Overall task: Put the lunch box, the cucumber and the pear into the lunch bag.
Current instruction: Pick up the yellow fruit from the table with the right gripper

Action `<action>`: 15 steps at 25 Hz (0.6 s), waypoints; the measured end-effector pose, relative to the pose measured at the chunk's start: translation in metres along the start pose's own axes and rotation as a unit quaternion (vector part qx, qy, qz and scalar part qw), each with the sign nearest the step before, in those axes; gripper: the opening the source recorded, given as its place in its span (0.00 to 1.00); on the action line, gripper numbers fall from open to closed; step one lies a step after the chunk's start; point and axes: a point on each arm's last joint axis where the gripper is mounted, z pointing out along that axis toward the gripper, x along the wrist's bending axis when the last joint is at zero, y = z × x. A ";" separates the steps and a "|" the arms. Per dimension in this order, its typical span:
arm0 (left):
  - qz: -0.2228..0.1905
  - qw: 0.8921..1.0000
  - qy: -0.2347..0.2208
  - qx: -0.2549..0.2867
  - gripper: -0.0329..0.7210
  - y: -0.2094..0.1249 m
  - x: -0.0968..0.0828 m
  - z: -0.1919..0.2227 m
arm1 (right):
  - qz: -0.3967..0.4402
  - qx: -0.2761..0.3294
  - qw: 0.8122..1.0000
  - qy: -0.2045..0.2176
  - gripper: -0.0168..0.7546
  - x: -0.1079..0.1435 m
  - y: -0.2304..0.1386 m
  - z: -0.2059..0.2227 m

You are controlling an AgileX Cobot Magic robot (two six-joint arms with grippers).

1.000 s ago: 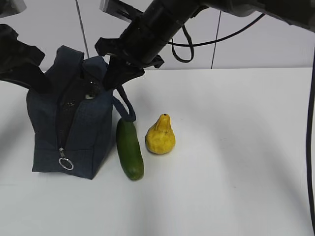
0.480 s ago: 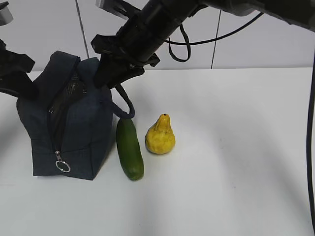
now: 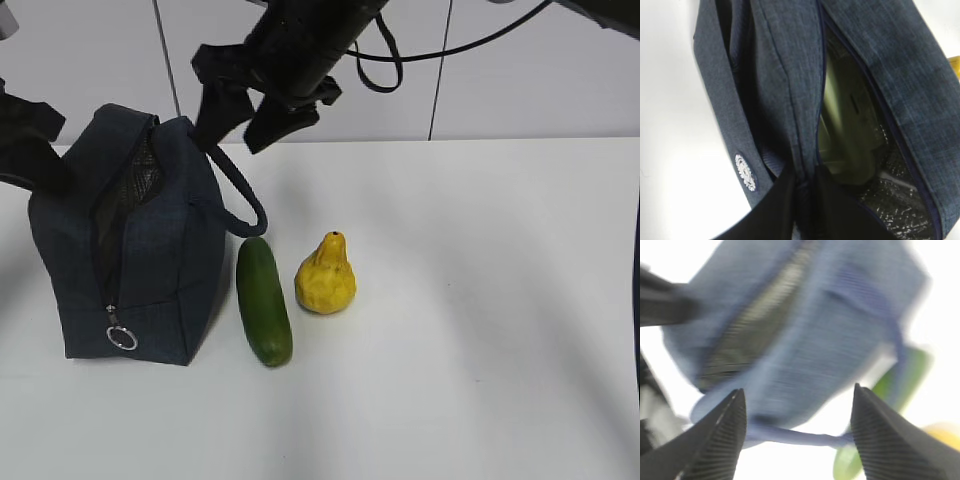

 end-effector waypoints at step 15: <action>0.005 0.999 0.005 -0.031 0.07 0.003 -0.002 -0.007 | 0.079 0.076 0.976 -0.187 0.68 -0.050 -0.025 0.021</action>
